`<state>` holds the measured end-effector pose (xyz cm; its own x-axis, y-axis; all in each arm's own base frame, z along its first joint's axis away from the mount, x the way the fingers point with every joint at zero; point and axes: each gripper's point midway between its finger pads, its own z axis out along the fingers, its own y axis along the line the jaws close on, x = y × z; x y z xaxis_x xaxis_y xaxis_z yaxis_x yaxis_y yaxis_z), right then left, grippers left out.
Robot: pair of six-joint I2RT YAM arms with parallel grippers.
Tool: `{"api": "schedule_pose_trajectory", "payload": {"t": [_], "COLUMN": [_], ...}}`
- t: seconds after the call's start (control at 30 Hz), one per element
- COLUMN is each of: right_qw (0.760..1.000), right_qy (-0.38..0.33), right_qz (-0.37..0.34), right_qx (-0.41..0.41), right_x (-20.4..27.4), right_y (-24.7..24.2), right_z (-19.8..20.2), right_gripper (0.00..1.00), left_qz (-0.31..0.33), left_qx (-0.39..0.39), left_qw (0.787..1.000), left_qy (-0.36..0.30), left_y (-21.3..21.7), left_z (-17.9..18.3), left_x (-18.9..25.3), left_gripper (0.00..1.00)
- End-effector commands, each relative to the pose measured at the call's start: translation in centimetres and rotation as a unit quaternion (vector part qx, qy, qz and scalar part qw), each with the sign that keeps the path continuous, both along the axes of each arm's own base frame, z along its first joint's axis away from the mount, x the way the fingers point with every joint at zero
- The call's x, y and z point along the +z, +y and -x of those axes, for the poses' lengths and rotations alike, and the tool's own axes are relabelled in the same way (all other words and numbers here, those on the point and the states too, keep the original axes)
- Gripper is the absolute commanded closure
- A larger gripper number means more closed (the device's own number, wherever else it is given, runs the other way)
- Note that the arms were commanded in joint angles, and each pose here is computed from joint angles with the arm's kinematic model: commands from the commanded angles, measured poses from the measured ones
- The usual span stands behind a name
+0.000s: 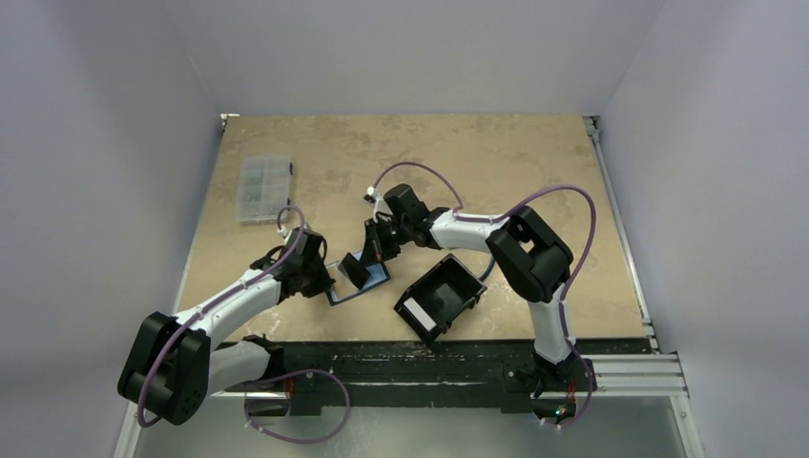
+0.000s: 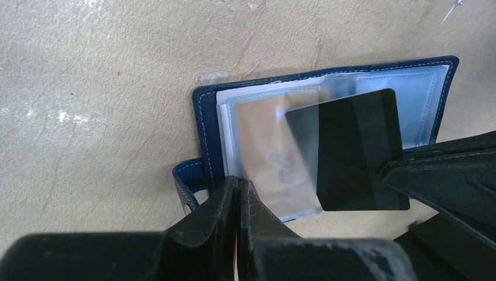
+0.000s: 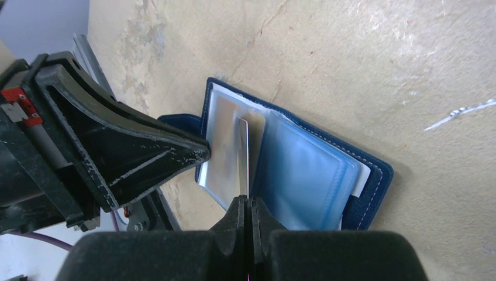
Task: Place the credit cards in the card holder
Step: Insert the credit card into the card holder.
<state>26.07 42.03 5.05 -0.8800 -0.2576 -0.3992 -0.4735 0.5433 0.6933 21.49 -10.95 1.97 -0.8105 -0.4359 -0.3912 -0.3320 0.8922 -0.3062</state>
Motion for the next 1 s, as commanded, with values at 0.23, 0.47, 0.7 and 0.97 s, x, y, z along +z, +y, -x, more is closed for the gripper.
{"api": "schedule_pose_trajectory", "payload": {"t": [0.23, 0.47, 0.7, 0.97], "right_qw": [0.998, 0.998, 0.997, 0.997], "right_qy": [-0.026, -0.009, 0.005, 0.004], "right_qz": [-0.048, -0.058, -0.063, -0.069], "right_qx": [-0.021, -0.027, -0.036, -0.035], "right_x": [1.6, 1.1, 0.6, 0.3], "right_y": [1.5, 1.5, 1.2, 1.4], "right_z": [-1.9, -1.5, -1.0, -1.0], "right_gripper": [1.00, 1.00, 1.00, 1.00], "left_qz": [-0.007, -0.003, -0.002, -0.002], "left_qx": [0.003, 0.003, 0.003, 0.002], "left_qw": [1.000, 1.000, 1.000, 1.000], "left_qy": [0.008, 0.007, 0.006, 0.007], "left_y": [0.4, 0.3, 0.3, 0.3], "left_z": [0.6, 0.7, 0.7, 0.7], "left_x": [-0.9, -0.9, -0.9, -0.9], "left_gripper": [1.00, 1.00, 1.00, 1.00]}}
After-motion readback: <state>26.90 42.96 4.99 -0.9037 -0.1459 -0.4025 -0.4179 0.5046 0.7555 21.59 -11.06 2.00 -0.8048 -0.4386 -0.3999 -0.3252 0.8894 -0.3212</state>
